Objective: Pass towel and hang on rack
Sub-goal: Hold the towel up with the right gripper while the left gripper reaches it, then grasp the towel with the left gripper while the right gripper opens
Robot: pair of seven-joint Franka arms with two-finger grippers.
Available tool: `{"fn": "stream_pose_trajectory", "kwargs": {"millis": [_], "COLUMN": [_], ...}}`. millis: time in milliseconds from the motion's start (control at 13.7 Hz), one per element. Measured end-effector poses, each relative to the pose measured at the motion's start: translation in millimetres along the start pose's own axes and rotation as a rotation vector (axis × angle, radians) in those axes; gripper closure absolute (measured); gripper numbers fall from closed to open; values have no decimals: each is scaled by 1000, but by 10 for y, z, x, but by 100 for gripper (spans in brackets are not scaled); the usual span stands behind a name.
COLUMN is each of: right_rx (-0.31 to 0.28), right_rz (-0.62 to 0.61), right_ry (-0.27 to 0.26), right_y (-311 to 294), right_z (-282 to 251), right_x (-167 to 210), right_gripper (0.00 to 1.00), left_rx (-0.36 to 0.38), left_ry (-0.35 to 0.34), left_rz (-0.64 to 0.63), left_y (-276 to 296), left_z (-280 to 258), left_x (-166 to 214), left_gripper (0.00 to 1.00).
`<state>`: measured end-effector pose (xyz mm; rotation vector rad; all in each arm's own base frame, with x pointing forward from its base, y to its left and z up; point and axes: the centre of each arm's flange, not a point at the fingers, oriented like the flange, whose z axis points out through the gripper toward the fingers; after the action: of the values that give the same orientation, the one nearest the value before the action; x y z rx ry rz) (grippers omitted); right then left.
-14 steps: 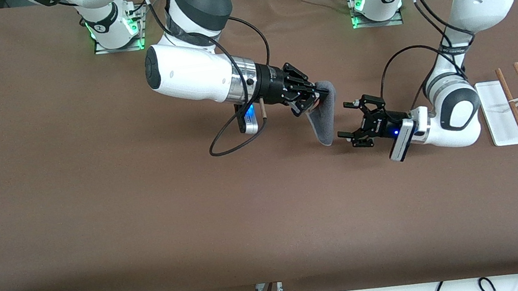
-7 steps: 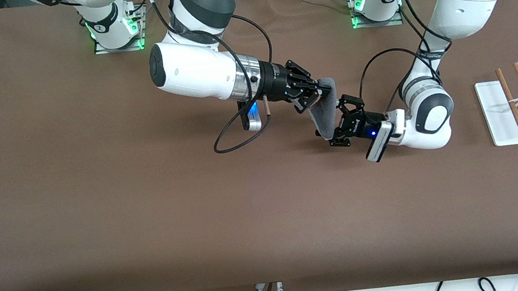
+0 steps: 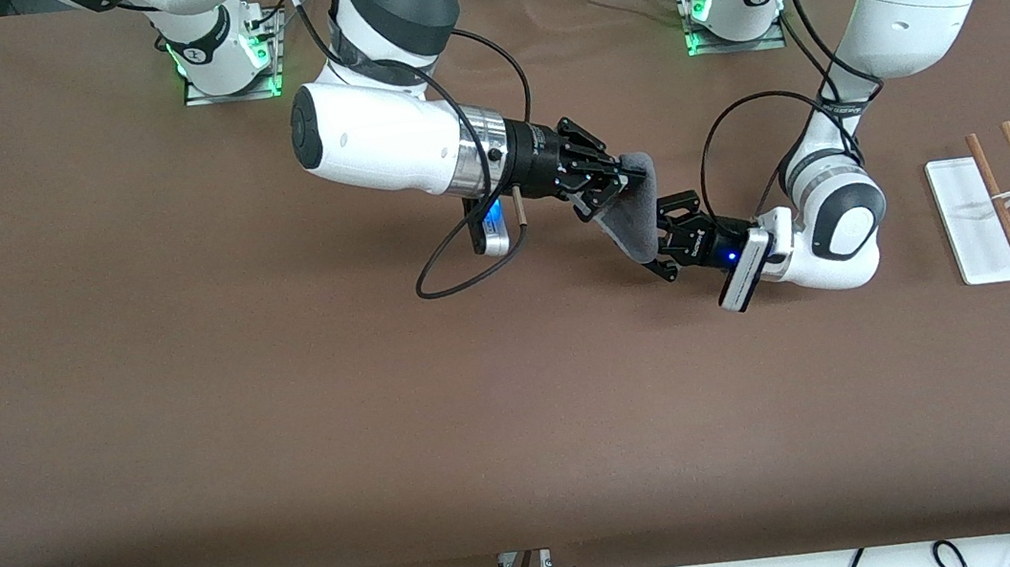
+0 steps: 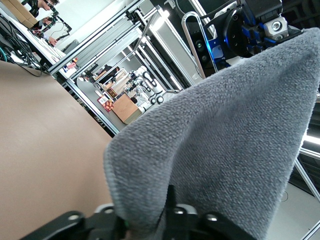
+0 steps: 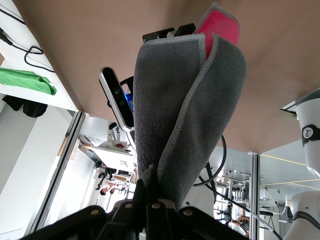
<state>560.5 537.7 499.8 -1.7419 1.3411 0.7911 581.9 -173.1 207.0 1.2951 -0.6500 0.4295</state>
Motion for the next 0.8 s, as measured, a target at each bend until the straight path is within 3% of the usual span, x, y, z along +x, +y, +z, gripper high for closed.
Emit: {"fn": "stream_pose_trajectory", "kwargs": {"millis": [146, 585, 805], "right_rx": [0, 5, 27], "right_rz": [0, 2, 15], "right_ry": [0, 5, 14], "right_y": [0, -24, -139], "right_z": [0, -19, -147], "right_x": [0, 31, 147], "right_gripper": [97, 94, 63], "left_rx": [1, 1, 8], "left_ry": [2, 6, 12], "left_rz": [2, 9, 13], "left_y": [2, 10, 22], "left_z": [-18, -48, -110], "left_x": [6, 35, 79], "left_gripper": [97, 98, 98]}}
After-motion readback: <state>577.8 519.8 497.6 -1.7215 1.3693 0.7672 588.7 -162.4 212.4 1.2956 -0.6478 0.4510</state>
